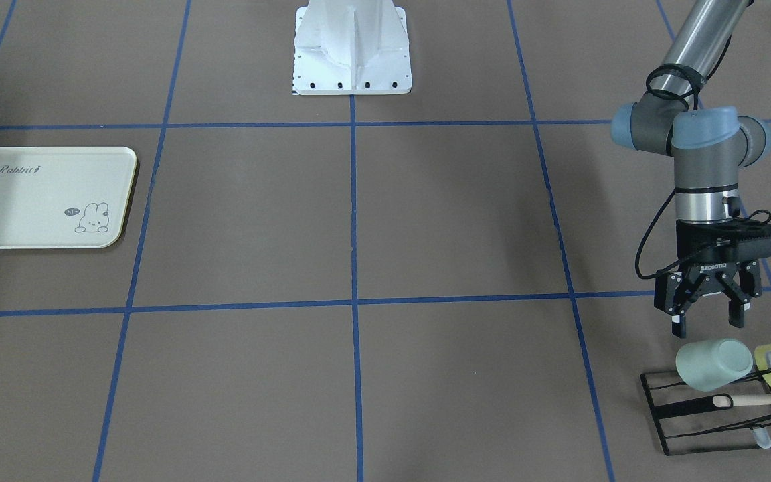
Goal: Left arm grabs green cup and hands to right arm on tray
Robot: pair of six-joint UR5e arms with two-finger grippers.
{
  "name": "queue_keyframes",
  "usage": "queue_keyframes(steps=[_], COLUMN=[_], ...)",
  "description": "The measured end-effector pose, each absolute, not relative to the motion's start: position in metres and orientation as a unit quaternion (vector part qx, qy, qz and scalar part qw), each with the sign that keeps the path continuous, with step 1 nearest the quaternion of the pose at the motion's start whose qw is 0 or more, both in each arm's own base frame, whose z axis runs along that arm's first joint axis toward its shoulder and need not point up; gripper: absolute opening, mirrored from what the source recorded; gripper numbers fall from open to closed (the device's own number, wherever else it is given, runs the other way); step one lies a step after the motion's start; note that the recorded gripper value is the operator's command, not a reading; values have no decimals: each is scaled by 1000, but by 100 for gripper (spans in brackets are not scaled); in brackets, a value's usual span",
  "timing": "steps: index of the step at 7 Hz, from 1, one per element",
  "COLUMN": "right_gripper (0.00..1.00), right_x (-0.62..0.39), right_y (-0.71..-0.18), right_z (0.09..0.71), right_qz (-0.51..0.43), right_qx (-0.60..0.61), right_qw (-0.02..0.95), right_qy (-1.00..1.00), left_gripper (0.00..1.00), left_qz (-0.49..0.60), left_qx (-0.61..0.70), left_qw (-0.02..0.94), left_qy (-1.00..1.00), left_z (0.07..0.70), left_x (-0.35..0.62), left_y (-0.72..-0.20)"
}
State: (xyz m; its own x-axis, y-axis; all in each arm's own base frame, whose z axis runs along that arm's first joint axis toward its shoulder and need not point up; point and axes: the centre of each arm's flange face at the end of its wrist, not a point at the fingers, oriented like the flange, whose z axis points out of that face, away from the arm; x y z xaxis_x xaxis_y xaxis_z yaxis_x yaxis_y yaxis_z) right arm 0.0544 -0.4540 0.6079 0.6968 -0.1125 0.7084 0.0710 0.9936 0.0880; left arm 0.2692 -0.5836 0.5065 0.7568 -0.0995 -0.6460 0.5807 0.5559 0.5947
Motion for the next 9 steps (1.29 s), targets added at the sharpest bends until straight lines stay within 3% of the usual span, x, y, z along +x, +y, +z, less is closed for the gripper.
queue_keyframes(steps=[9], right_gripper=[99], right_x=[54], right_y=[-454], right_z=[610], right_qz=[-49], right_qx=[26], right_qw=[921], right_qy=[-386], left_gripper=[100], left_qz=[-215], left_qx=[433], left_qw=[834], left_qy=[265], left_z=[517], left_x=[264], left_y=[-628])
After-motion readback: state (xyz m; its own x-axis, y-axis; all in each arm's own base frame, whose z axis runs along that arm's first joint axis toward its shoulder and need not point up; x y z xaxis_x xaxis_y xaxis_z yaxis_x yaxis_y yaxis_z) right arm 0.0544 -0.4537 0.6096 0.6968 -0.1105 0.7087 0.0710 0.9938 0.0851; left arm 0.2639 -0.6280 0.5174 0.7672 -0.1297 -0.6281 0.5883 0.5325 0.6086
